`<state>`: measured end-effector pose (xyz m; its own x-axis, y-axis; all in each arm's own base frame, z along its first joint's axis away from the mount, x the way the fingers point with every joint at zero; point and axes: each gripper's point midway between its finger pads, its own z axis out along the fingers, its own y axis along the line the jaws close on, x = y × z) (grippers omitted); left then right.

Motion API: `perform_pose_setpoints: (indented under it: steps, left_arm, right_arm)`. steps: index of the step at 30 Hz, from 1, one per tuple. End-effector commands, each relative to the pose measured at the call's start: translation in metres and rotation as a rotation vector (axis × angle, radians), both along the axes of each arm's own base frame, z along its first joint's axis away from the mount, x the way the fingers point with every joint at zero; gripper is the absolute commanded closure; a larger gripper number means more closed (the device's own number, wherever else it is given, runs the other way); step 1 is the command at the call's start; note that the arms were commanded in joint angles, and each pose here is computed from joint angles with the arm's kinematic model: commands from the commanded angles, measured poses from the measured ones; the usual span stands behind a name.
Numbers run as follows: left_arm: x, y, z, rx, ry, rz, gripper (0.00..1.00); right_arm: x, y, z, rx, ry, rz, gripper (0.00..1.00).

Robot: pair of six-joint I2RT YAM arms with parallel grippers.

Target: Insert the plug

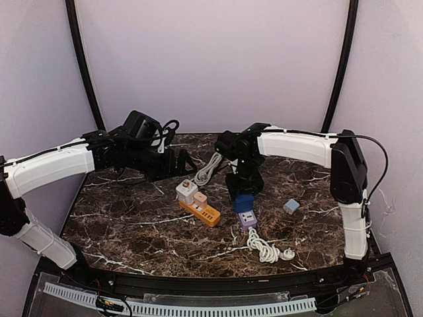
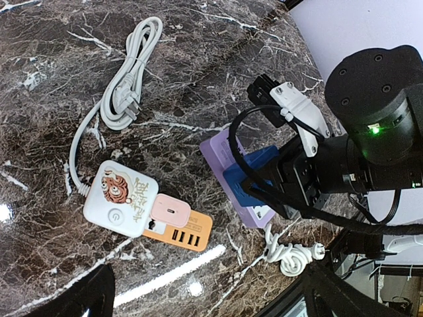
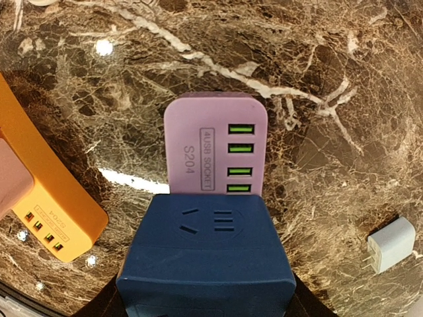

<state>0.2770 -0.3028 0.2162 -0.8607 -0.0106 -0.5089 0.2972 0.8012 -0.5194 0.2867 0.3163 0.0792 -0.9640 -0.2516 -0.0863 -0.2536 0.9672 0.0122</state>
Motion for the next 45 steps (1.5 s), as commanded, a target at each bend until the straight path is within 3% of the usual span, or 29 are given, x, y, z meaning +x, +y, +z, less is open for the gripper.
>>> perform_pose_setpoints:
  steps: [1,6,21,36,45]
  left_arm:
    - [-0.004,0.005,0.001,0.005,0.019,0.01,0.0]
    - [-0.005,0.007,0.0,0.004,0.026,0.013,0.0]
    - [-0.006,0.009,0.004,0.007,0.024,0.018,0.0]
    - [-0.002,0.01,0.008,0.006,0.014,0.041,0.0]
    - [-0.001,0.012,0.012,-0.001,0.001,0.054,0.0]
  right_arm:
    - [-0.021,-0.03,-0.067,-0.251,0.095,0.016,1.0]
    - [-0.025,-0.037,-0.078,-0.306,0.1,0.032,1.0]
    - [-0.039,-0.045,-0.113,-0.236,0.165,0.066,1.0]
    - [-0.03,-0.051,-0.11,-0.262,0.151,0.105,1.0]
    - [-0.026,-0.05,-0.098,-0.253,0.126,0.09,0.75]
